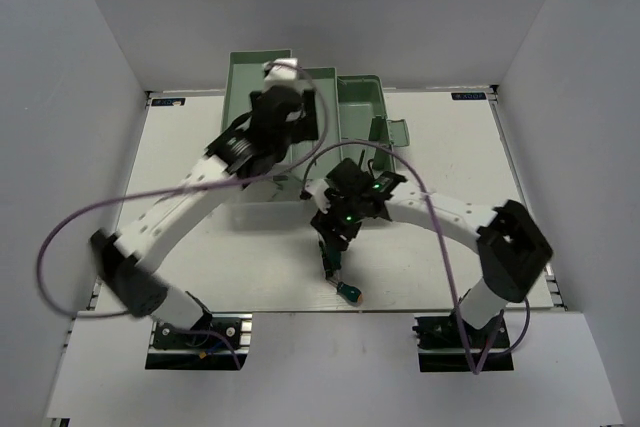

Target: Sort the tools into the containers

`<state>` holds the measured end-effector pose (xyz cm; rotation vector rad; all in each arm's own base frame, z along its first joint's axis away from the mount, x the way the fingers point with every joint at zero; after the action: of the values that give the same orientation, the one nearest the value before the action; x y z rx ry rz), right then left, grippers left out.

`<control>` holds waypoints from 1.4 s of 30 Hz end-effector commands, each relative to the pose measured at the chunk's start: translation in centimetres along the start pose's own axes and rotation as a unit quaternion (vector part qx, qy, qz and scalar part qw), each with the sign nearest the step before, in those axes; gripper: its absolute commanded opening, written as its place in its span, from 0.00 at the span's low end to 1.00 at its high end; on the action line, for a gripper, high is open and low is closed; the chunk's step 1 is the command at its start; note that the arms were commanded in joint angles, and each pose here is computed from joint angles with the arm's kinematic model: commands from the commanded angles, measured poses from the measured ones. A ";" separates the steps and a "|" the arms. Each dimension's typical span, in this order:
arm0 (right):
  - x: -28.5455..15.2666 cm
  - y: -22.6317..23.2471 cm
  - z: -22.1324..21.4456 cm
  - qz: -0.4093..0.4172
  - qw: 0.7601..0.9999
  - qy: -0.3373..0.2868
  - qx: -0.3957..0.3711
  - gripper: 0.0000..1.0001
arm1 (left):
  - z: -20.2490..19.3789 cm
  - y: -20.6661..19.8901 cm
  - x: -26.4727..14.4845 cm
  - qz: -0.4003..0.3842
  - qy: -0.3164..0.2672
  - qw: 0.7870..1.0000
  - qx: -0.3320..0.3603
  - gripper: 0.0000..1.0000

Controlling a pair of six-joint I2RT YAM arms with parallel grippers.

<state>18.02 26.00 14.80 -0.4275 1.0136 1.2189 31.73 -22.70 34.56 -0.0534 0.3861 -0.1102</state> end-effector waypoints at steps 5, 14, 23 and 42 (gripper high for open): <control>3.5 -1.3 3.6 -0.087 0.990 -0.001 0.114 0.63 | -3.8 7.6 -11.5 -0.025 0.001 0.997 -0.075 0.89; 6.2 -0.7 2.1 -0.109 0.983 0.045 0.140 0.61 | -7.1 9.8 -14.4 -0.031 0.028 0.993 -0.107 0.91; 8.0 0.6 -2.5 -0.143 0.979 0.053 0.136 0.57 | -7.7 9.4 -13.9 -0.044 0.035 0.993 -0.107 0.91; 7.6 5.2 -2.6 -0.068 0.994 0.053 0.067 0.08 | -10.2 8.6 -13.3 -0.070 0.078 0.989 -0.104 0.91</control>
<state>14.54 31.28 7.91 -0.4736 0.9892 0.8867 16.86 -12.36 30.45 -0.2737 0.5037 -0.1651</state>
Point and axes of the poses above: each gripper's point midway between its finger pads, its own x axis out along the fingers, its own y axis along the line the jaws close on, z = x × y, the point moved 7 cm from there along -x, back along the fingers, and after that the axes turned 2 degrees about x, right-handed, at the moved point
